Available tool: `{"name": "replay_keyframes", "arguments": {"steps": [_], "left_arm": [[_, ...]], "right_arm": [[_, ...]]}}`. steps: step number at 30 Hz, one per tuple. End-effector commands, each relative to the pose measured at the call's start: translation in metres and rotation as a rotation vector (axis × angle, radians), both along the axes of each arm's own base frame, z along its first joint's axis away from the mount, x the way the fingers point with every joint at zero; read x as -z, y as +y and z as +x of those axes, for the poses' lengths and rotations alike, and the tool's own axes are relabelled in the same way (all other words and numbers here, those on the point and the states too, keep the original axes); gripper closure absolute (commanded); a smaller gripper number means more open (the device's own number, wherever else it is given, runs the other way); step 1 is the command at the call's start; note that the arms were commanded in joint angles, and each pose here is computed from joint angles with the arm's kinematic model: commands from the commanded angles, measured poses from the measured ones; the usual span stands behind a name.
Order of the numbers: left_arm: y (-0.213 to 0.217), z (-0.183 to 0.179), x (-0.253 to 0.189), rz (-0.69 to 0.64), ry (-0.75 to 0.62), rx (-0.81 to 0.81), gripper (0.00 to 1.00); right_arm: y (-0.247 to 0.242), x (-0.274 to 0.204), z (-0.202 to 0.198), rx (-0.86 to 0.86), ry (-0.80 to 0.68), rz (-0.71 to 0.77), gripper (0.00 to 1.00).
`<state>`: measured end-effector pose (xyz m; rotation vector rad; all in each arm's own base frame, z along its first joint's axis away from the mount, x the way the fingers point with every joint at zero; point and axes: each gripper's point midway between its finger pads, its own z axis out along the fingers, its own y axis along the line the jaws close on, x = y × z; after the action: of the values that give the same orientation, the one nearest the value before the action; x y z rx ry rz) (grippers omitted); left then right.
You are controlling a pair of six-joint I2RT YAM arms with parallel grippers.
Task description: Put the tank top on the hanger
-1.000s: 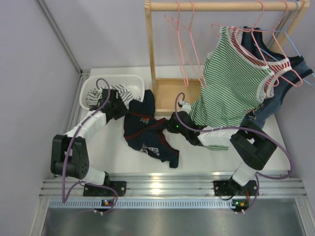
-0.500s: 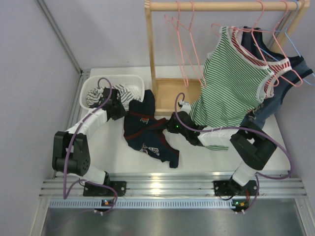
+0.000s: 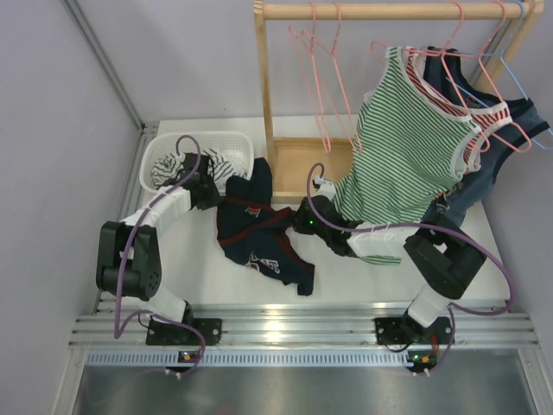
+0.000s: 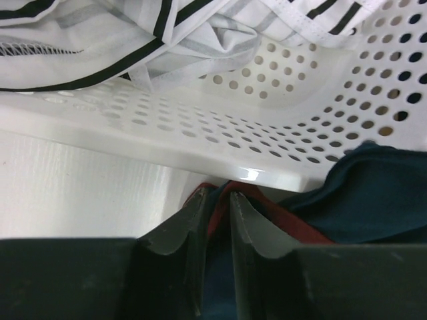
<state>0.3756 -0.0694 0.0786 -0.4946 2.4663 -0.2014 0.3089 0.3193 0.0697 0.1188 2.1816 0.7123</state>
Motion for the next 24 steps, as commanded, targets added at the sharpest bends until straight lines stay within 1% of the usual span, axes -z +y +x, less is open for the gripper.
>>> {"name": "replay_keyframes", "arguments": {"steps": [1,3,4,7,8,13,16,24], "left_arm": [[0.009,0.012,-0.006,0.041,-0.026,-0.025,0.81],[0.011,0.012,-0.004,0.05,-0.014,-0.035,0.91],[0.011,0.012,-0.007,0.051,-0.02,-0.037,1.0],[0.013,0.009,-0.024,0.056,-0.058,-0.032,1.0],[0.013,0.008,-0.038,0.052,-0.087,-0.031,1.0],[0.015,-0.006,-0.082,0.06,-0.149,-0.004,1.0],[0.016,-0.015,-0.117,0.053,-0.226,0.003,1.0],[0.023,-0.058,-0.195,0.03,-0.389,-0.016,1.0]], "right_arm": [[0.011,-0.022,0.001,-0.02,-0.056,0.032,0.93],[0.011,-0.027,0.0,-0.022,-0.065,0.032,0.93],[0.011,-0.028,-0.001,-0.022,-0.068,0.03,0.93],[0.011,-0.036,-0.005,-0.029,-0.086,0.025,0.93],[0.012,-0.038,-0.009,-0.04,-0.093,0.018,0.93],[0.013,-0.073,-0.02,-0.043,-0.17,0.009,0.93],[0.014,-0.098,-0.029,-0.045,-0.22,0.013,0.92],[0.012,-0.159,-0.052,-0.057,-0.321,-0.002,0.93]]}}
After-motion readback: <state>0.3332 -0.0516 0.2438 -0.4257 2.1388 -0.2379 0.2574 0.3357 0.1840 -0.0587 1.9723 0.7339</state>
